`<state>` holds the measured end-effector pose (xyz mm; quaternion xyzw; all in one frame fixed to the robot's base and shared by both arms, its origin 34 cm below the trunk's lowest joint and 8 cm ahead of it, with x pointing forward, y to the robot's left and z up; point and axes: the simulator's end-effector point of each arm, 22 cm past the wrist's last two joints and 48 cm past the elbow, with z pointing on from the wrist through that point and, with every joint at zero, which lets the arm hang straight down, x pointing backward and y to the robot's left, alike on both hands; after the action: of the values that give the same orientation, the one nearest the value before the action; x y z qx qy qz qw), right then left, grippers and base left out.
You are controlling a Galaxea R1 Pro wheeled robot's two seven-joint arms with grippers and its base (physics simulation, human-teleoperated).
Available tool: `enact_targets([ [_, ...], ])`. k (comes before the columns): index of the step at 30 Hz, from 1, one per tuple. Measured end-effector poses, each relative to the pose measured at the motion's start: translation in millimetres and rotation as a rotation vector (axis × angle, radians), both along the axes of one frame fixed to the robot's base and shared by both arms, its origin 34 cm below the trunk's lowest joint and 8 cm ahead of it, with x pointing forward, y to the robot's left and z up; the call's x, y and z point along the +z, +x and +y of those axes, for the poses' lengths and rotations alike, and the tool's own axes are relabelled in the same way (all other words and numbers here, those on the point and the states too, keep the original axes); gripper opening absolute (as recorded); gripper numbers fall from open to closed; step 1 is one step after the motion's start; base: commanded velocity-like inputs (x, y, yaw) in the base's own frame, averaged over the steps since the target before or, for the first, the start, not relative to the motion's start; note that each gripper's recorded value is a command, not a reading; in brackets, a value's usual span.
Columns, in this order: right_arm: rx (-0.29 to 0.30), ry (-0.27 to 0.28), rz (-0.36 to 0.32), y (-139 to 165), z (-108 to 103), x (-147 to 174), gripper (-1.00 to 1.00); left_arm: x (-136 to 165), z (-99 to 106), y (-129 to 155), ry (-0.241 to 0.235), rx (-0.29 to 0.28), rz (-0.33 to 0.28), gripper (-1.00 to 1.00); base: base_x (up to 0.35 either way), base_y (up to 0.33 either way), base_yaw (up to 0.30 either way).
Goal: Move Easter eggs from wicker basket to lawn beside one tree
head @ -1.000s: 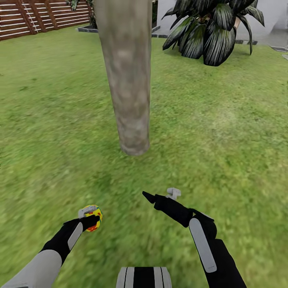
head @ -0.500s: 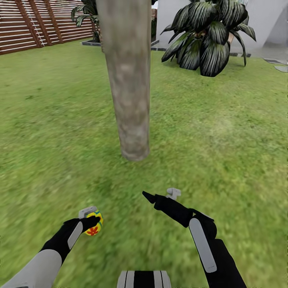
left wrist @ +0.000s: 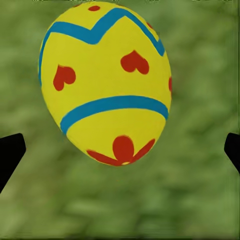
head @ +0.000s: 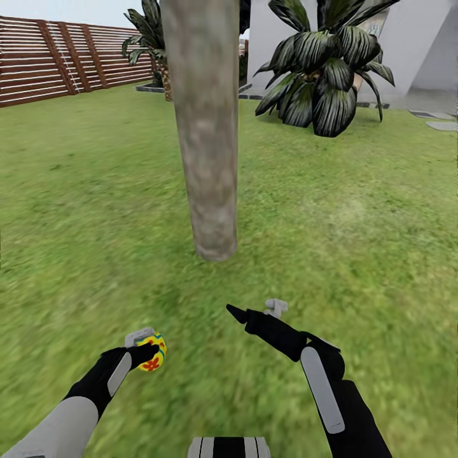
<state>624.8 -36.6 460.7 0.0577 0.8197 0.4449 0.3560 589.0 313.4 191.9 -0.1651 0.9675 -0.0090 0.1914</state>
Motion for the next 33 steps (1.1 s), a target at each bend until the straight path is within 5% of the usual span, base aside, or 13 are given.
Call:
enact_targets([
  [20, -0.035, -0.012, -0.059, 4, -10, 25, 1.00, 49, 0, 20, -0.021, -0.011, -0.033, 1.00, -0.046, 0.000, 0.000],
  [33, -0.043, -0.012, -0.083, 6, -15, 38, 1.00, 90, -10, 32, -0.073, -0.046, 0.012, 1.00, -0.028, 0.000, 0.000],
])
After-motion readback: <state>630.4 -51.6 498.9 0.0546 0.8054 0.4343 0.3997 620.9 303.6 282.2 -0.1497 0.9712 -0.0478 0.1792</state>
